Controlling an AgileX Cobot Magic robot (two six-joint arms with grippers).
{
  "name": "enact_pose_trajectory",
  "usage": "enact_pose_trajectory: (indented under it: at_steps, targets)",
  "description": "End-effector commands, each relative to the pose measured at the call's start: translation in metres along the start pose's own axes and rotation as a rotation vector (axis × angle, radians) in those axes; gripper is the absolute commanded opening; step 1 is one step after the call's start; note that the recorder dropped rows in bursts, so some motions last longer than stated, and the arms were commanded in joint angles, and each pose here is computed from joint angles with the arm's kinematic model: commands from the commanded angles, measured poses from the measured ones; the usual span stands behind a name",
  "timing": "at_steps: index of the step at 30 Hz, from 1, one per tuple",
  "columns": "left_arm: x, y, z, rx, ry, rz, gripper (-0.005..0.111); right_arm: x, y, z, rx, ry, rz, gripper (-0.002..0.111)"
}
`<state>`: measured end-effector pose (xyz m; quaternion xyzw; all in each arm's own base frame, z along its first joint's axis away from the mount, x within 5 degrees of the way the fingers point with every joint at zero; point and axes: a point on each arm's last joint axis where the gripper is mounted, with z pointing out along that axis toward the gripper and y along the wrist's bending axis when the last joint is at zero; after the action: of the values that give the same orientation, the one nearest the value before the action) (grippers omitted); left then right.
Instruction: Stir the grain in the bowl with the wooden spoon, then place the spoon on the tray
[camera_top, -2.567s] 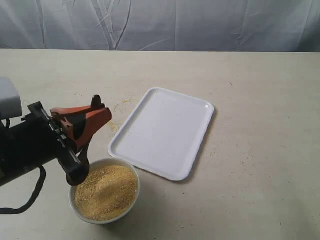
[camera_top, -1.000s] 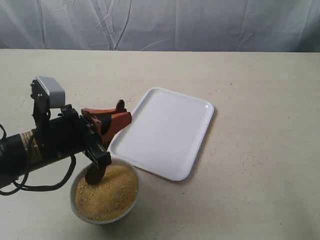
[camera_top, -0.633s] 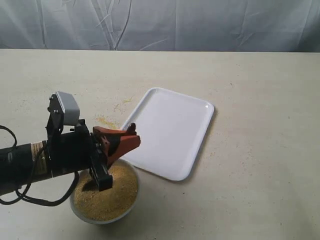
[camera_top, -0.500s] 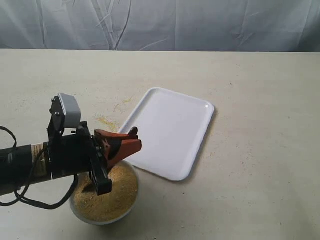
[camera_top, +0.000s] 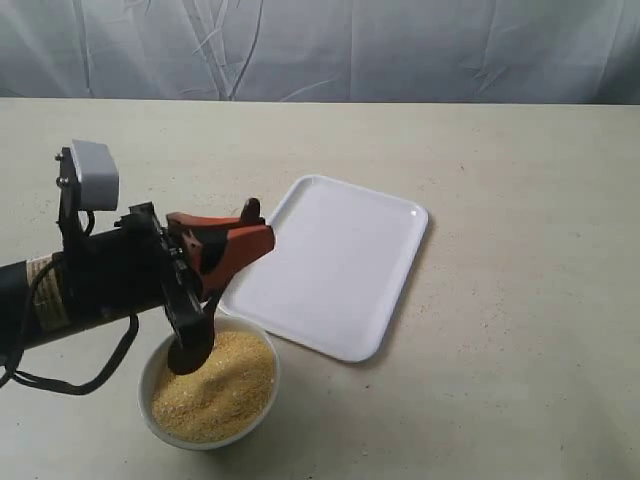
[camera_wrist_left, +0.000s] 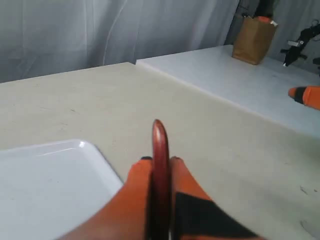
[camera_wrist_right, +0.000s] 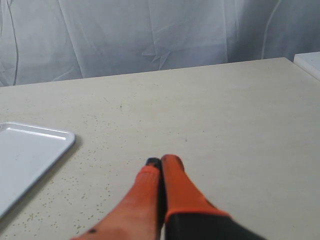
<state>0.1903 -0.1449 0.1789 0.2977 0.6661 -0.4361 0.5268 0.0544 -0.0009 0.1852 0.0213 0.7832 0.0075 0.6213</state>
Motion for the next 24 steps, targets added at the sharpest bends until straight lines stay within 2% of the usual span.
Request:
enact_pose_trajectory:
  at_steps: [1,13,21,24]
  targets:
    - [0.009,0.006,0.0,-0.081,0.109,0.026,0.0,0.0,0.0,0.0,-0.004,-0.012,-0.001,0.0]
    - [0.01,0.001,0.0,-0.03,0.12,0.094,0.0,0.0,0.0,0.0,-0.004,-0.012,-0.001,0.0]
    - [0.033,0.008,0.008,0.022,0.111,0.009,0.0,0.0,0.0,0.0,-0.004,-0.012,-0.001,0.0]
    - [0.047,0.012,0.01,0.017,0.151,-0.027,0.0,0.0,0.0,0.0,-0.004,-0.012,-0.001,0.0]
